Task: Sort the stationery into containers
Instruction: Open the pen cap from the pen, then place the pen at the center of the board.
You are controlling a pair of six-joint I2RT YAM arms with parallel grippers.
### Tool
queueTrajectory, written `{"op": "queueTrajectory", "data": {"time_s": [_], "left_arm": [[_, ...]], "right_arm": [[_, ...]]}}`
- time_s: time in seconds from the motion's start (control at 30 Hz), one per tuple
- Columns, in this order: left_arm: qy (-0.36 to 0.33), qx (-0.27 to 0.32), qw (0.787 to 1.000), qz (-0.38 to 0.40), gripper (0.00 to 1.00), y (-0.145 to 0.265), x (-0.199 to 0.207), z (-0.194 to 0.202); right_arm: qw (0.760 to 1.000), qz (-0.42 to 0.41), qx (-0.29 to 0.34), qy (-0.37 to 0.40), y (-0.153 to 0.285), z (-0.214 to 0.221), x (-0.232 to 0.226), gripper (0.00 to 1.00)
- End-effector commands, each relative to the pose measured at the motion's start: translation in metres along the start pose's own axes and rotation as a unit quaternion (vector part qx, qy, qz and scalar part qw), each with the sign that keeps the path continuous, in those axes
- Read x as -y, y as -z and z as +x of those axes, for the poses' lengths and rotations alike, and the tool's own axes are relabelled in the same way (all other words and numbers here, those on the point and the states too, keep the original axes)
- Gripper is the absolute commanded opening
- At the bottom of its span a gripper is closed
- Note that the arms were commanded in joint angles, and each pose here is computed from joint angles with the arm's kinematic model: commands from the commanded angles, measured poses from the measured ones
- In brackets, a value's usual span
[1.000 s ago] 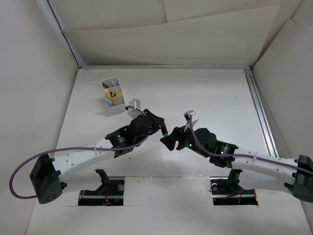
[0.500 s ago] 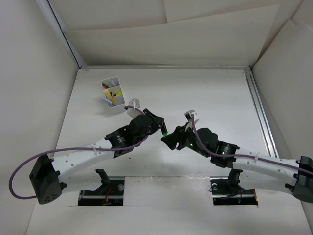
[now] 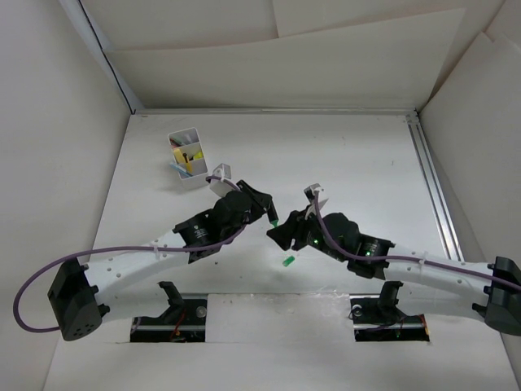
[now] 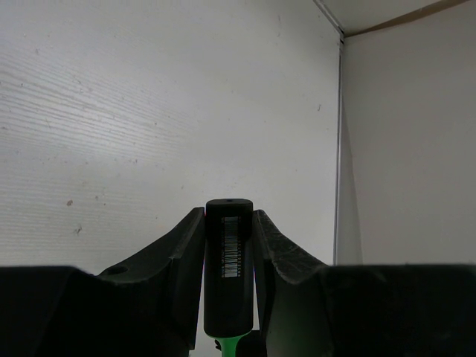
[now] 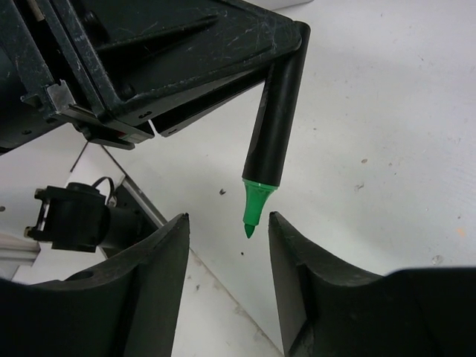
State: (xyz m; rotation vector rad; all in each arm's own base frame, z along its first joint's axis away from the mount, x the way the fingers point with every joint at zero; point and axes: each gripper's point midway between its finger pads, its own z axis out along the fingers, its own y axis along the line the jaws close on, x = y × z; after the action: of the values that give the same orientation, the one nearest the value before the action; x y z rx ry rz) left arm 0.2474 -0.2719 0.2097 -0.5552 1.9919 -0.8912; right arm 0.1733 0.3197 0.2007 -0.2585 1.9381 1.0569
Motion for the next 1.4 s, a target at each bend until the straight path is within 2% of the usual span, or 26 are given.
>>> {"op": "queueTrajectory", "data": {"time_s": [0.0,0.17,0.3,0.43,0.5,0.67,0.77,0.93,1.17,1.37], "left_arm": [[0.005,0.029,1.0,0.008,0.0,0.003,0.005,-0.015],[-0.003,0.067,0.997,-0.028,0.0,0.0,-0.01,-0.034],[0.013,0.06,0.998,-0.018,0.0,-0.002,-0.016,-0.034],[0.025,0.036,0.999,-0.005,0.0,-0.003,-0.015,-0.023],[0.03,0.029,0.999,-0.002,0.0,-0.002,-0.013,-0.02],[0.042,0.013,0.999,0.01,0.0,-0.003,-0.011,-0.013],[0.044,0.01,0.999,0.016,0.0,0.001,-0.01,-0.012],[0.052,0.012,0.998,0.022,0.0,0.006,-0.011,-0.015],[0.059,0.003,0.998,0.031,0.0,0.011,-0.009,-0.013],[0.058,-0.007,0.998,0.035,0.0,0.012,-0.011,-0.008]], "right_arm": [[1.0,0.001,0.013,-0.002,-0.001,-0.005,-0.002,0.53],[1.0,0.013,0.007,0.013,0.014,0.003,0.012,0.55],[0.999,0.034,0.005,0.027,0.021,0.005,0.023,0.68],[0.998,0.009,0.026,0.048,0.018,-0.023,-0.001,0.78],[0.998,-0.001,0.04,0.049,0.016,-0.039,-0.014,0.78],[0.998,-0.017,0.029,0.055,-0.008,-0.042,-0.031,0.79],[0.998,-0.015,0.043,0.048,-0.016,-0.048,-0.033,0.75],[0.998,-0.008,0.029,0.046,-0.025,-0.04,-0.029,0.7],[0.999,0.012,0.043,0.028,-0.032,-0.044,-0.017,0.58],[0.998,-0.012,0.058,0.021,-0.031,-0.055,-0.022,0.47]]}}
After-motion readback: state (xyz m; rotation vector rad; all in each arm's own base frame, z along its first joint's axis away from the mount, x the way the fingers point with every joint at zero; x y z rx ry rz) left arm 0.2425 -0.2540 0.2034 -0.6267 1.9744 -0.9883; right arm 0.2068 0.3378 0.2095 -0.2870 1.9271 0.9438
